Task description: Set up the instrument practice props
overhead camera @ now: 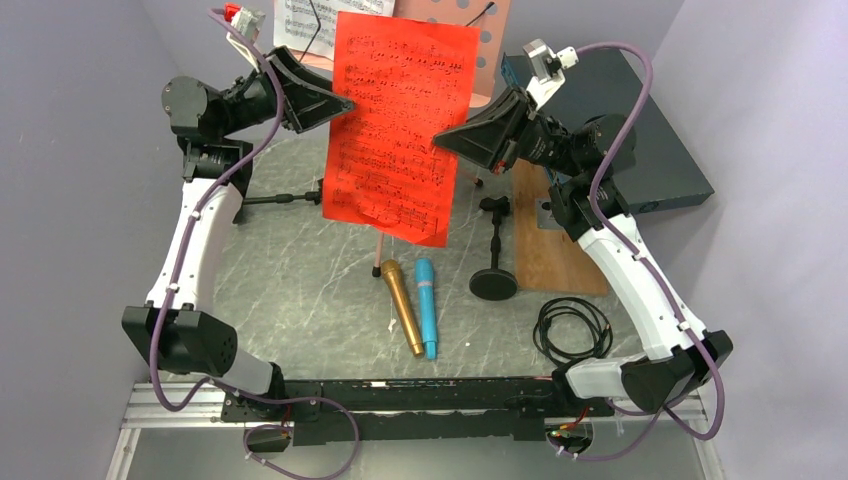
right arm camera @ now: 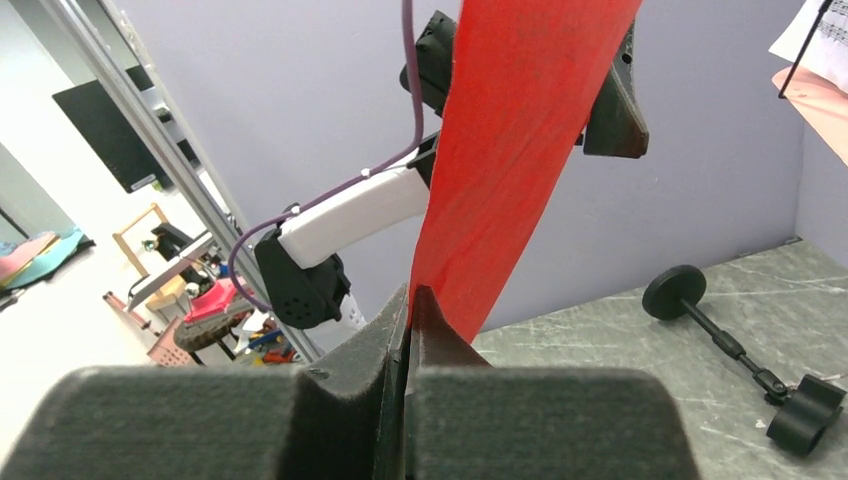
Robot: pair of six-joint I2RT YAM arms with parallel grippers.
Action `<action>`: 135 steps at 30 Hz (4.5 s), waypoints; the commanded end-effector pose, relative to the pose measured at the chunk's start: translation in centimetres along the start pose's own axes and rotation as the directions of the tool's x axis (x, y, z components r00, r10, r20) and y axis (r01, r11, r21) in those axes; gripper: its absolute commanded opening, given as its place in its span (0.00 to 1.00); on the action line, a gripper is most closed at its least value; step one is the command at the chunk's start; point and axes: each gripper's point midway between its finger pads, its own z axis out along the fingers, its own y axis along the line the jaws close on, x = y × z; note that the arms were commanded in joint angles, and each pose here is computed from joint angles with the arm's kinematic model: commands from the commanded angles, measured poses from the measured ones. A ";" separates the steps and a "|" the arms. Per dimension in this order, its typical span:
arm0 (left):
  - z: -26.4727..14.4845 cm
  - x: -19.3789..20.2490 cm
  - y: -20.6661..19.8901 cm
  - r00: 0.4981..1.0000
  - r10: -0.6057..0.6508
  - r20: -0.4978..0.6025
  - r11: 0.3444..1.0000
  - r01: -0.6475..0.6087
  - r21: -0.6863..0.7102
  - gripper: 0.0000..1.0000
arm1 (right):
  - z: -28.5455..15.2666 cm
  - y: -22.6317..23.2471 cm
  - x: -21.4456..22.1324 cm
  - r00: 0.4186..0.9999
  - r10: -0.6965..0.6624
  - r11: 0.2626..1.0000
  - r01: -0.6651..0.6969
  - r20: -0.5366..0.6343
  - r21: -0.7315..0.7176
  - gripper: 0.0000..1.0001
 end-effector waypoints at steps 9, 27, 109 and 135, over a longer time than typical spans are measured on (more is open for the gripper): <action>0.9 -5.3 -1.5 0.965 0.222 0.141 0.975 -0.219 -0.039 0.00 | -1.0 -6.3 -4.1 0.983 -0.022 0.906 -0.058 0.183 0.420 0.30; 0.0 -12.1 -0.3 0.798 0.599 0.063 0.768 -0.551 -0.328 0.00 | -2.8 -13.1 -10.4 0.896 -0.131 0.729 -0.203 0.424 0.654 0.51; 6.6 -14.9 3.2 0.774 0.494 0.397 0.869 -0.418 -0.265 0.00 | -0.5 -12.9 -9.8 0.904 -0.068 0.819 -0.192 0.423 0.541 0.00; 8.1 -14.3 5.0 0.761 0.501 0.413 0.861 -0.391 -0.325 0.00 | -1.0 -10.7 -9.4 0.940 -0.061 0.919 -0.078 0.337 0.386 0.00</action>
